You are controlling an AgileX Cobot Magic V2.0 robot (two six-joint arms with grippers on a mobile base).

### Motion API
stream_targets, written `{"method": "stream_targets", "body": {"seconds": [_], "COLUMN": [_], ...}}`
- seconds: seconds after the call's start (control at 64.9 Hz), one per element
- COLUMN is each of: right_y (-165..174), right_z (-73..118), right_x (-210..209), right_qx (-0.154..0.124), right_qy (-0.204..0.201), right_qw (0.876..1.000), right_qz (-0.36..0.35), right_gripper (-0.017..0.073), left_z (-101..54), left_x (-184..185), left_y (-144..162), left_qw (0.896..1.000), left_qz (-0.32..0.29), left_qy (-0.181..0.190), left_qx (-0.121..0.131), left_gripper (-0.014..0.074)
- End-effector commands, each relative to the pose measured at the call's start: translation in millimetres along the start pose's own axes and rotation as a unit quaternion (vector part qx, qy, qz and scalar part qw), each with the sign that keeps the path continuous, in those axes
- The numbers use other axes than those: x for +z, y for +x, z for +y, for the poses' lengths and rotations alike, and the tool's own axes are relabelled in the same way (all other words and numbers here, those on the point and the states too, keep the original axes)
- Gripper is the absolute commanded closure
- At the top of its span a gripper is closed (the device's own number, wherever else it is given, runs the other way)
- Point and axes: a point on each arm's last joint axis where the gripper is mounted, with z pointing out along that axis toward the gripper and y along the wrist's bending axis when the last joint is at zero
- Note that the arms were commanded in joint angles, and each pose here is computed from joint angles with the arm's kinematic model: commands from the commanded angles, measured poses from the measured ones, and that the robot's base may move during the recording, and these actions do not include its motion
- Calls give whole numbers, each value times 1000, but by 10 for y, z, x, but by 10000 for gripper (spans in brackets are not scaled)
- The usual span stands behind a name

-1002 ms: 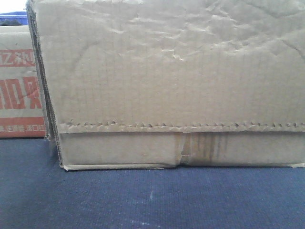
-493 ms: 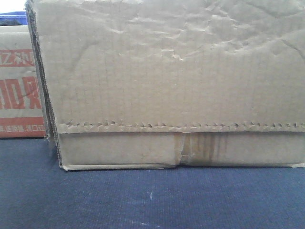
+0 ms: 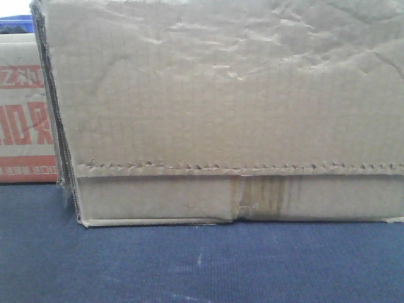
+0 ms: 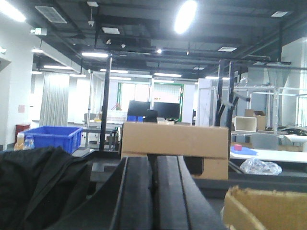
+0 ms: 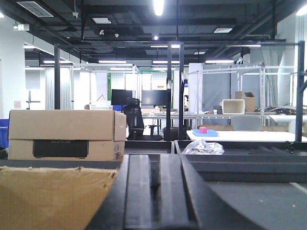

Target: Stack two boxes on right shelf middle

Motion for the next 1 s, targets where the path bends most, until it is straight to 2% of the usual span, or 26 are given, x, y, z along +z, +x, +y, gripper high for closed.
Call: {"method": "stream_targets", "body": {"seconds": [0.0, 0.093, 0.17, 0.216, 0.278, 0.385, 0.463, 0.555, 0.632, 0.678, 0.786, 0.833, 0.925, 0.941, 0.956, 0.971, 0.987], "right_y": [-191, -348, -412, -413, -407, -310, -270, -227, -215, -215, -223, -224, -223, -223, -223, -223, -223], "right_z": [15, 26, 30, 28, 25, 15, 11, 9, 8, 7, 15, 21, 39, 39, 41, 41, 41], "right_x": [92, 257, 408, 517, 628, 814, 875, 924, 937, 944, 951, 951, 951, 951, 951, 951, 951], "right_qx": [-10, -10, -10, -10, -9, -8, -8, -8, -8, -8, -7, -7, -5, -5, -5, -5, -5], "right_qy": [-2, -4, -4, -4, -3, 0, 0, 1, 1, 1, -3, -5, -14, -14, -15, -15, -15], "right_qw": [999, 998, 996, 995, 993, 990, 989, 987, 986, 986, 987, 987, 987, 987, 987, 987, 987], "right_qz": [34, 65, 89, 104, 117, 141, 150, 162, 165, 164, 159, 158, 158, 158, 158, 158, 158], "right_gripper": [648, 510, 368, 265, 159, -15, -10, -10, -10, -10, -10, -10, -10, -10, -10, -10, -10], "left_z": [-14, -23, -19, -10, -7, -36, -57, -71, -105, -120, -126, -103, -36, -17, -6, 15, 29], "left_x": [86, 243, 391, 490, 635, 835, 946, 1074, 1255, 1361, 1691, 1866, 2154, 2211, 2262, 2317, 2359], "left_y": [-315, -491, -556, -575, -542, -485, -396, -299, -211, -226, -201, -139, -103, -50, -63, -9, 8], "left_qw": [1000, 998, 993, 988, 979, 976, 969, 953, 928, 919, 889, 866, 835, 823, 820, 809, 804], "left_qz": [15, 66, 121, 155, 200, 219, 246, 301, 370, 392, 458, 500, 551, 568, 571, 587, 593], "left_qy": [-1, 0, -4, -7, -8, 9, 19, 23, 28, 31, 27, 18, 14, 14, 18, 18, 19], "left_qx": [-1, -1, 13, 24, 25, 14, 13, 13, -6, -12, -4, -1, 15, 19, 25, 29, 32], "left_gripper": [701, 634, 535, 449, 342, 133, 44, 22, 26, 26, 26, 26, 26, 26, 26, 26, 26]}}
